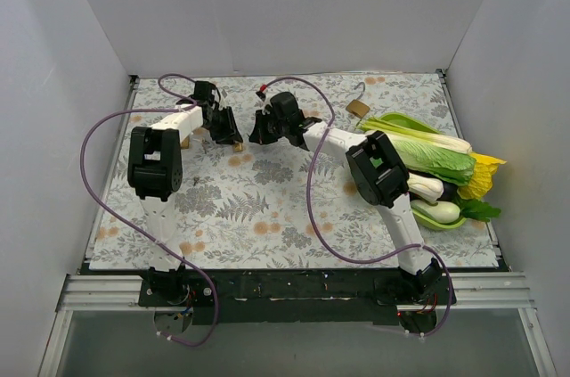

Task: Lock with the key
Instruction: Place the lock at the center of the board.

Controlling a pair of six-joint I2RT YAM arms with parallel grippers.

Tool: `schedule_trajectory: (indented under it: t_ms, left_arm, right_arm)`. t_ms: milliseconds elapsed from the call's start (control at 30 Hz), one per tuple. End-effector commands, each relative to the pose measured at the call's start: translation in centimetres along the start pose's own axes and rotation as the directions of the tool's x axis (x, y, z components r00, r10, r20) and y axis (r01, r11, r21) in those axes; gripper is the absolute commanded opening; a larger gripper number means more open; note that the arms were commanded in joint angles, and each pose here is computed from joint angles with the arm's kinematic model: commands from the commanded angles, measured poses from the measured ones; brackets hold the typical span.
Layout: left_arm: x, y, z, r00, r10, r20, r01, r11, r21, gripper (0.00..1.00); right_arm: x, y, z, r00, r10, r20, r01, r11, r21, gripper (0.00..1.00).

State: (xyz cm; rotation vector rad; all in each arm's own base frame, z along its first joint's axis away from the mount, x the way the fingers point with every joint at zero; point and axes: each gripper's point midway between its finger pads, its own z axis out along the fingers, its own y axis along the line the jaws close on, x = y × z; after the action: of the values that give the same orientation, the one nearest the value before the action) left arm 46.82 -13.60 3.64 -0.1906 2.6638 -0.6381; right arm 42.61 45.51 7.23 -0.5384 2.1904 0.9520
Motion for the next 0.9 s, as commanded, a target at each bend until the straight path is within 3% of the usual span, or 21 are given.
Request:
schedule_trajectory:
  t_ms: [0, 267, 400, 500, 533, 633, 700, 767, 867]
  left_arm:
    - [-1.6, -0.2, -0.1, 0.999, 0.017, 0.050, -0.016, 1.000, -0.025, 0.00]
    - [-1.5, 0.1, 0.5, 0.998, 0.039, 0.055, -0.035, 0.996, -0.076, 0.01]
    - [-1.2, -0.1, 0.8, 0.997, 0.054, 0.050, -0.050, 0.995, -0.088, 0.09]
    - [-0.8, 0.1, 0.8, 0.998, 0.052, 0.047, -0.046, 0.994, -0.103, 0.19]
    - [-0.7, 0.1, 0.7, 0.998, 0.051, 0.046, -0.046, 0.994, -0.103, 0.30]
    - [-0.5, 0.2, 0.6, 0.997, 0.053, 0.048, -0.048, 0.993, -0.106, 0.42]
    - [-0.6, 0.2, 0.5, 0.997, 0.051, 0.051, -0.045, 0.993, -0.108, 0.58]
    - [-0.6, 0.0, 0.5, 0.997, 0.057, 0.049, -0.052, 0.994, -0.096, 0.65]
    - [-0.7, -0.3, 0.4, 0.997, 0.055, 0.049, -0.051, 0.995, -0.086, 0.67]
  right_arm:
    - [-1.2, -0.9, 0.7, 0.998, 0.035, 0.044, -0.034, 0.999, -0.018, 0.01]
    - [0.5, -0.9, 0.8, 0.989, 0.149, -0.005, -0.149, 0.987, -0.069, 0.01]
    - [1.3, -1.0, 1.2, 0.983, 0.180, -0.025, -0.181, 0.981, -0.073, 0.01]
    - [1.9, -1.6, 1.1, 0.977, 0.209, -0.041, -0.211, 0.976, -0.061, 0.01]
    - [2.0, -1.6, 1.1, 0.977, 0.210, -0.044, -0.213, 0.975, -0.059, 0.01]
    - [3.0, -2.1, 0.8, 0.970, 0.235, -0.061, -0.238, 0.970, -0.042, 0.01]
    - [3.4, -2.3, 0.7, 0.966, 0.247, -0.069, -0.250, 0.968, -0.036, 0.01]
    - [3.7, -2.3, 0.8, 0.964, 0.254, -0.075, -0.257, 0.966, -0.033, 0.01]
    - [3.8, -2.5, 0.9, 0.961, 0.265, -0.076, -0.267, 0.963, -0.025, 0.01]
